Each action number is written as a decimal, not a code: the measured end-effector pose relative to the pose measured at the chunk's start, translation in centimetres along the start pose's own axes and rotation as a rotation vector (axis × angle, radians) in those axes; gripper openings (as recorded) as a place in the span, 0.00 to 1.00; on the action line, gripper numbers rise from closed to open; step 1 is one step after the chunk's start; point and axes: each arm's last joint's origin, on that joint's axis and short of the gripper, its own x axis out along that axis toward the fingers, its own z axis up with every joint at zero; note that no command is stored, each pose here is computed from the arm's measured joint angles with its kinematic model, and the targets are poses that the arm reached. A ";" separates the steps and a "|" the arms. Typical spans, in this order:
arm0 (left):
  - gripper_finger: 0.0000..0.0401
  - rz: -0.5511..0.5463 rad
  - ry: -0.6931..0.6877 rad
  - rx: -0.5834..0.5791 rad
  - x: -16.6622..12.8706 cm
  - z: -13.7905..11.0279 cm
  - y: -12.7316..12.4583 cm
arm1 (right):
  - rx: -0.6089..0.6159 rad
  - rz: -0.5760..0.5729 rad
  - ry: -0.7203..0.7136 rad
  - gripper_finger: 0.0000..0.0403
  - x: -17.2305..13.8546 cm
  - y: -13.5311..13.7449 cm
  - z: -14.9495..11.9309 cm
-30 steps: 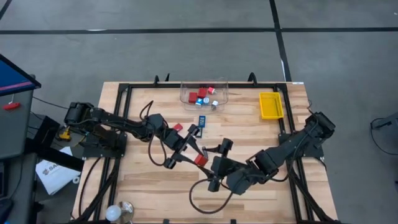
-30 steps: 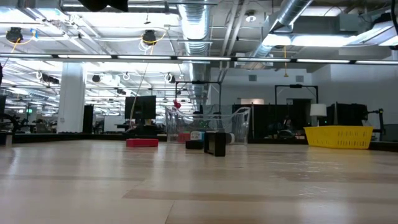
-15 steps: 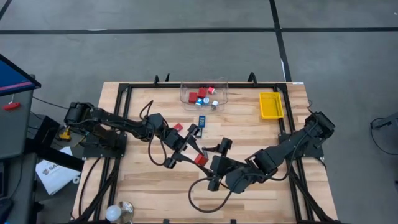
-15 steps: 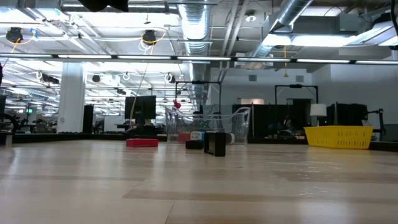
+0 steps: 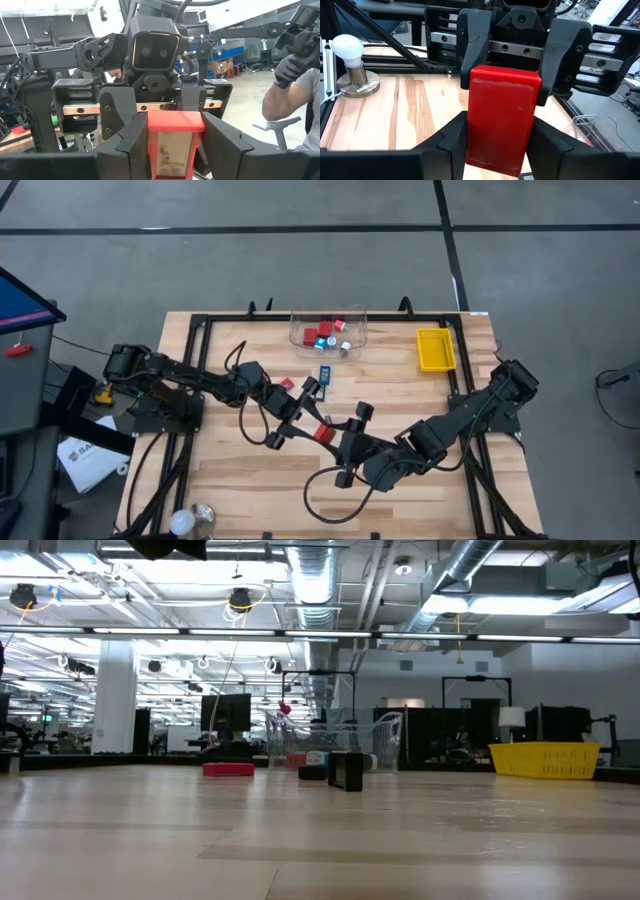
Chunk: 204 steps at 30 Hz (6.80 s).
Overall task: Pick & Place Office items
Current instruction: Put the left red digital clock into the yellow bin, then put the bottom black digital clock into the yellow bin
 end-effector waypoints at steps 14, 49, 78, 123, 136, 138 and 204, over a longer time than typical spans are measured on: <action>0.57 -0.010 0.055 -0.066 -1.0 2.3 -0.8 | -0.038 -0.018 0.013 0.38 0.0 -0.1 -0.2; 0.52 0.713 0.623 -0.028 -11.9 1.6 -2.6 | 0.177 -0.600 0.499 0.38 2.1 -23.1 -1.9; 0.52 0.717 0.614 -0.044 -11.9 1.6 -2.6 | 0.782 -0.677 0.637 0.37 -4.3 -36.6 -18.7; 0.52 0.707 0.603 -0.062 -11.8 1.7 -2.6 | 0.900 -0.838 1.062 0.43 3.0 -37.3 -25.4; 0.52 0.707 0.604 -0.062 -11.9 1.7 -2.6 | 0.876 -0.859 1.056 0.44 3.0 -37.2 -25.4; 0.52 0.707 0.604 -0.062 -11.9 1.7 -2.6 | 0.876 -0.859 1.056 0.45 3.0 -37.2 -25.4; 0.52 0.891 0.599 -0.039 -14.5 4.0 -3.6 | 0.597 -0.164 0.326 0.48 7.9 1.1 -15.5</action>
